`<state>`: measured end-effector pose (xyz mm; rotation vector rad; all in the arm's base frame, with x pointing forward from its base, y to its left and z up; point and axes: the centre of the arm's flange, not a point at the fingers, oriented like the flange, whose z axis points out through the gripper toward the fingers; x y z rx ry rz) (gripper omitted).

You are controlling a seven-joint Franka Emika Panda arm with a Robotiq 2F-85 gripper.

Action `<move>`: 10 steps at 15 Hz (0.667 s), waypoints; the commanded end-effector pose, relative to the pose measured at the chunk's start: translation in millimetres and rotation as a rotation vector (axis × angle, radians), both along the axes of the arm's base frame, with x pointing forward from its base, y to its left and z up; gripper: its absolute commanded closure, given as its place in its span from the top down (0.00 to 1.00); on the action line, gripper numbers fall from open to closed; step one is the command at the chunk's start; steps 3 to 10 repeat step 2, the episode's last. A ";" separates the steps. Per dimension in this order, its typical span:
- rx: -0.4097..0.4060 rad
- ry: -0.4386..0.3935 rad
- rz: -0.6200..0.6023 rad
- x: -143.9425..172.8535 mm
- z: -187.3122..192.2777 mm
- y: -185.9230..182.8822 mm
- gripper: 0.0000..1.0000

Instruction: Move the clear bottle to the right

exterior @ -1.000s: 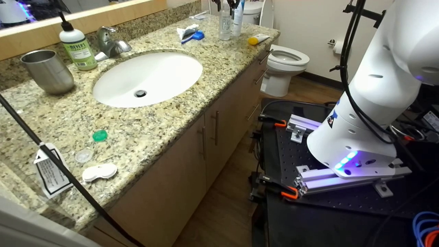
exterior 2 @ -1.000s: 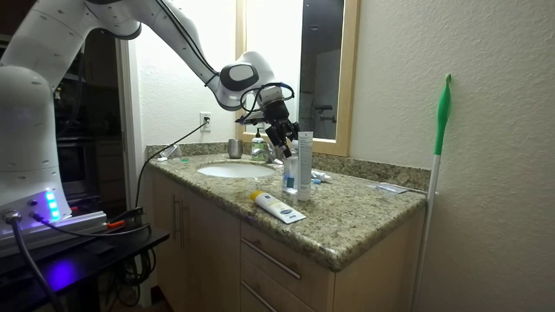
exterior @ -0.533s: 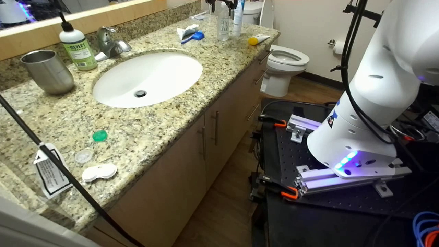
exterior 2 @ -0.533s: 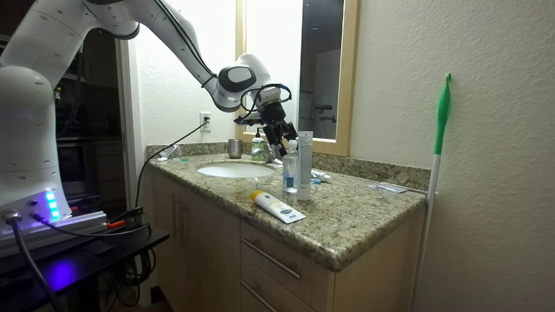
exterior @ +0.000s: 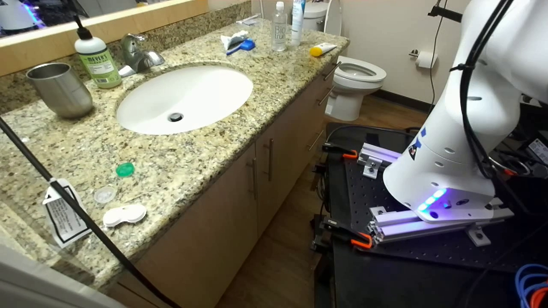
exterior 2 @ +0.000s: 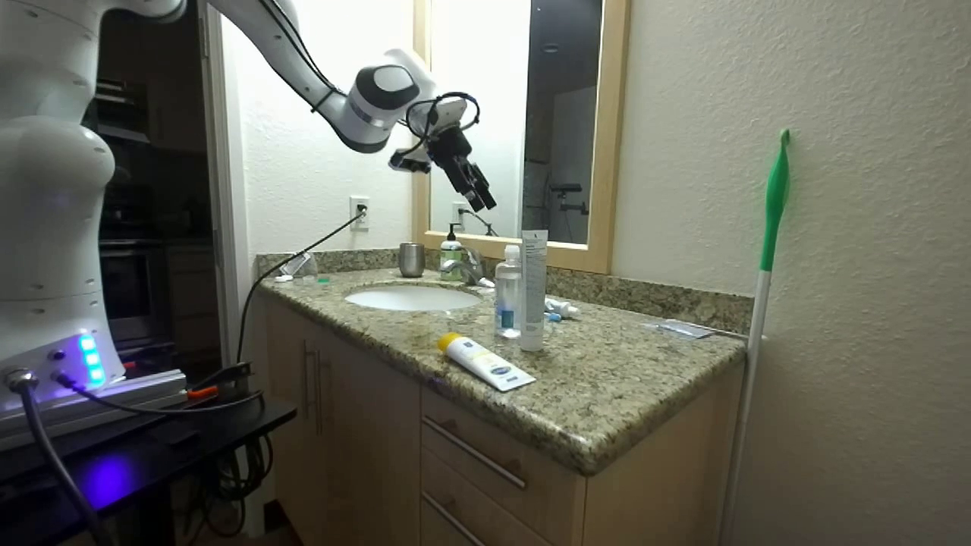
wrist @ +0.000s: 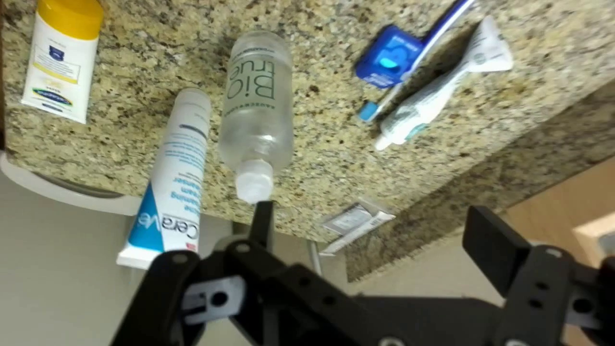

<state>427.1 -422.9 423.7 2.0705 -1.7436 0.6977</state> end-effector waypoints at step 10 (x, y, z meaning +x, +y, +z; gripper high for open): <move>0.009 -0.050 0.094 -2.7 35.1 19.4 1.00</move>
